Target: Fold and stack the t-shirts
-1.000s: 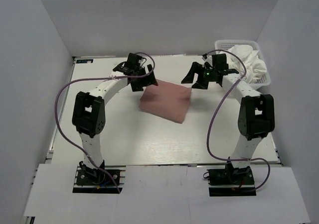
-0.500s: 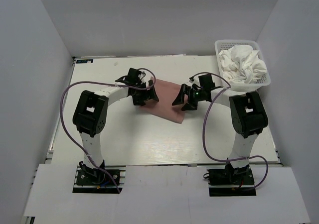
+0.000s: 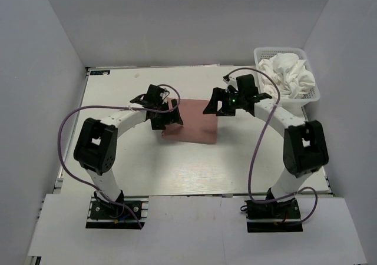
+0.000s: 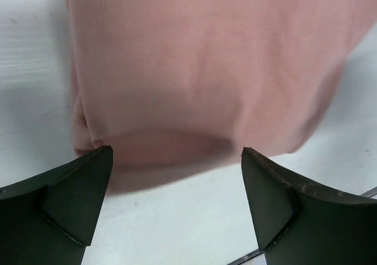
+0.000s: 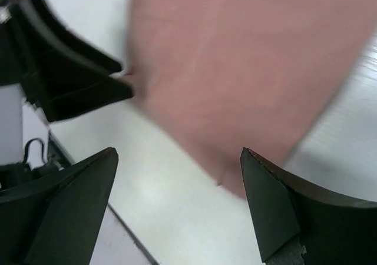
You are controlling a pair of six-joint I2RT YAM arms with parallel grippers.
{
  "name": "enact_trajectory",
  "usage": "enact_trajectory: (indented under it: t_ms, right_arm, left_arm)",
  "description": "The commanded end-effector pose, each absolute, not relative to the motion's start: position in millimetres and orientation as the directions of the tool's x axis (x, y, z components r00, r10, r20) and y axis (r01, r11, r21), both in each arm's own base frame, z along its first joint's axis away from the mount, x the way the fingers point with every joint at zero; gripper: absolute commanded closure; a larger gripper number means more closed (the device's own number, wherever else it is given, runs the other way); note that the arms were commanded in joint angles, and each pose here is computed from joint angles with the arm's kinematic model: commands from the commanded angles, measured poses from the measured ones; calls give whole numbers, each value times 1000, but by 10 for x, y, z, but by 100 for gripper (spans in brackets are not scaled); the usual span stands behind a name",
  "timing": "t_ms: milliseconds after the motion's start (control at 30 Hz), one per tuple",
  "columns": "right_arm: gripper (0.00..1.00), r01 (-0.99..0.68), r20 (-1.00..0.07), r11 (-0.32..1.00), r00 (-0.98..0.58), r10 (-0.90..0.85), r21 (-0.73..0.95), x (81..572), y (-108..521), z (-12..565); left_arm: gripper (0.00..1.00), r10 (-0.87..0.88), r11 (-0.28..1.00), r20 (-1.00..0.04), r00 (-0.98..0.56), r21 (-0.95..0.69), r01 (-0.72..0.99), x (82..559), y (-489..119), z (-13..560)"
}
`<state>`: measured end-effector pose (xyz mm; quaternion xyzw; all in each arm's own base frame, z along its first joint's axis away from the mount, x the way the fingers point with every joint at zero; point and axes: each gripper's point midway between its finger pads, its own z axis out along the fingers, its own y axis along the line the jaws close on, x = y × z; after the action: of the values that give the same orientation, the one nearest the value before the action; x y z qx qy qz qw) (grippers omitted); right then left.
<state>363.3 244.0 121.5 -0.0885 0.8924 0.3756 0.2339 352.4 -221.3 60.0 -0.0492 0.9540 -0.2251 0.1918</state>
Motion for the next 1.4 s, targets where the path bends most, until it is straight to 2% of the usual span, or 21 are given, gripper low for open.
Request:
enact_trajectory:
  t_ms: [0, 167, 300, 433, 500, 633, 700, 733, 800, 833, 867, 1133, 1167, 1267, 1367]
  right_arm:
    - [10, -449, -577, 637, -817, -9, 626, 3409, 2549, 1656]
    - [10, -453, -604, 657, -797, 4, 602, 3117, 2394, 1735]
    - [10, -451, -616, 682, -788, -1, 575, 2940, 2268, 1764]
    - [10, -437, -613, 716, -790, -15, 545, 2820, 2145, 1711]
    - [10, -436, -625, 731, -781, -17, 525, 2791, 2085, 1717]
    - [10, -419, -636, 775, -771, -29, 472, 2767, 1958, 1703]
    - [10, -408, -633, 787, -773, -28, 463, 2754, 1913, 1655]
    - [10, -405, -636, 791, -771, -27, 458, 2726, 1904, 1654]
    - [10, -401, -642, 798, -766, -23, 450, 2720, 1872, 1653]
    - [10, -395, -641, 805, -767, -24, 443, 2700, 1846, 1619]
    - [10, -393, -647, 811, -762, -23, 434, 2708, 1832, 1615]
    - [10, -349, -651, 858, -759, -23, 377, 2785, 1700, 1481]
    - [10, -354, -654, 857, -756, -27, 374, 2787, 1707, 1481]
    - [10, -367, -675, 861, -737, -39, 351, 2845, 1693, 1478]
    - [10, -369, -695, 873, -718, -48, 320, 2938, 1663, 1456]
  left_arm:
    - [0, -221, 892, -492, -842, -452, 31, 3708, -2155, 1326]
    - [0, -216, 931, -565, -796, -364, 6, 3704, -1911, 1550]
    - [0, -180, 976, -563, -806, -206, -74, 3831, -1616, 1268]
    - [0, -75, 988, -519, -851, -156, 7, 3970, -1705, 917]
    - [0, -35, 985, -530, -848, -161, 60, 4075, -1787, 862]
    - [0, -11, 983, -553, -833, -158, 92, 4203, -1878, 766]
    - [4, -13, 986, -527, -850, -148, 77, 4235, -1838, 612]
    - [11, -10, 988, -517, -856, -135, 70, 4240, -1823, 567]
    - [18, -6, 997, -512, -859, -64, 31, 4294, -1702, 531]
    - [27, 12, 999, -492, -870, -22, 27, 4291, -1643, 428]
    - [31, 25, 1000, -488, -873, 15, 20, 4300, -1582, 392]
    - [70, 107, 991, -352, -930, 117, 69, 4159, -1408, -176]
    - [81, 114, 989, -366, -923, 133, 70, 4208, -1390, -138]
    - [100, 132, 966, -397, -908, 256, 29, 4365, -1133, -27]
    - [100, 155, 937, -416, -896, 350, 0, 4556, -743, 146]
